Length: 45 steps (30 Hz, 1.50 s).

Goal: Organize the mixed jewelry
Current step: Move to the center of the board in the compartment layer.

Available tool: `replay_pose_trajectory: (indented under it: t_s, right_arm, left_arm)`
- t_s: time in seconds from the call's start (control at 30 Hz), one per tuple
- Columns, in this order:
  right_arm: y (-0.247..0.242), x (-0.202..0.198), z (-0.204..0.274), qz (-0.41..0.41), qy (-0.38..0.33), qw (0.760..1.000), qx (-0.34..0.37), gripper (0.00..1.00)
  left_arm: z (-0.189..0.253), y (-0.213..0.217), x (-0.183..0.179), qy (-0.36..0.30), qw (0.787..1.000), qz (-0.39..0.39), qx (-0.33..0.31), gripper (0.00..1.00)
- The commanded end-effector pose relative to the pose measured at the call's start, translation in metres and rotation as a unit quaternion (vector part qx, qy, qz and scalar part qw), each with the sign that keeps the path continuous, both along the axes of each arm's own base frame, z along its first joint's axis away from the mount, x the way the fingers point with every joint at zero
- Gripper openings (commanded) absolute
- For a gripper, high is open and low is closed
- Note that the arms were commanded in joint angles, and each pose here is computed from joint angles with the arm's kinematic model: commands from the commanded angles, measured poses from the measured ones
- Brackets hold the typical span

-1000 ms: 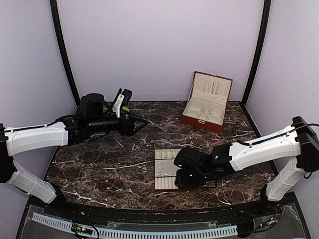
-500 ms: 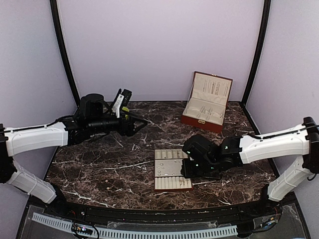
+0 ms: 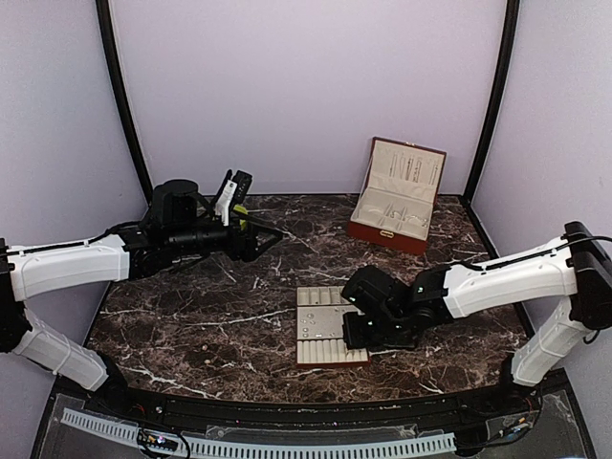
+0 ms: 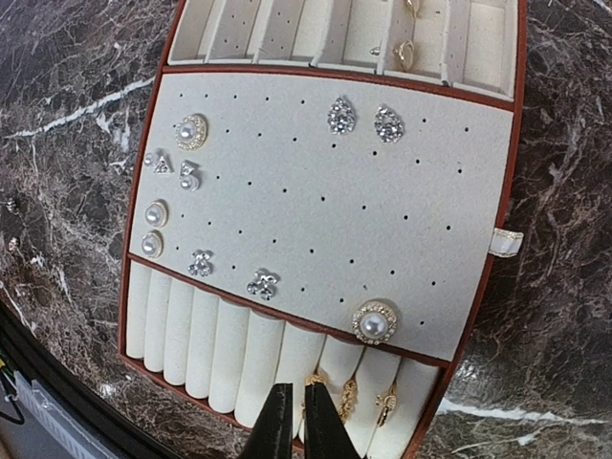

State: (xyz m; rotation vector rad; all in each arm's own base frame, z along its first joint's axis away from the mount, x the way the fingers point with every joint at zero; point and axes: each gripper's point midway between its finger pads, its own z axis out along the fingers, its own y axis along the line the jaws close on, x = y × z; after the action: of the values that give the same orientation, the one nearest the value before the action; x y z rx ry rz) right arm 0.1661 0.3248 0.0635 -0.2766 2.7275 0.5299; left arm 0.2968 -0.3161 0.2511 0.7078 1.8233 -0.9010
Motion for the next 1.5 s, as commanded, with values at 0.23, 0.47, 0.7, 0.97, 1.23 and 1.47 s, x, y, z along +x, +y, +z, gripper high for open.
replay_pose_trajectory:
  t_s: [0.23, 0.47, 0.7, 0.97, 1.23, 1.47]
  right_arm:
    - [0.002, -0.002, -0.016, 0.011, 0.012, 1.000, -0.004, 0.05]
    - [0.002, -0.007, -0.020, 0.016, 0.025, 1.000, -0.002, 0.03]
    - [0.002, -0.014, -0.021, 0.018, 0.036, 0.999, 0.003, 0.03]
    - [0.005, -0.019, -0.023, 0.026, 0.043, 0.999, 0.004, 0.02]
    - [0.007, -0.025, -0.029, 0.028, 0.057, 0.998, 0.004, 0.02]
    - [0.008, -0.033, -0.034, 0.034, 0.067, 0.997, -0.001, 0.02]
  left_arm:
    - [0.006, 0.003, -0.003, -0.008, 1.000, 0.001, -0.007, 0.76]
    - [0.006, 0.003, -0.003, -0.008, 1.000, 0.001, -0.007, 0.76]
    - [0.005, 0.003, -0.003, -0.007, 1.000, 0.002, -0.006, 0.76]
    - [0.004, 0.003, -0.003, -0.007, 1.000, 0.002, -0.005, 0.76]
    - [0.003, 0.003, -0.003, -0.006, 1.000, 0.002, -0.004, 0.76]
    - [0.003, 0.003, -0.003, -0.006, 1.000, 0.002, -0.005, 0.76]
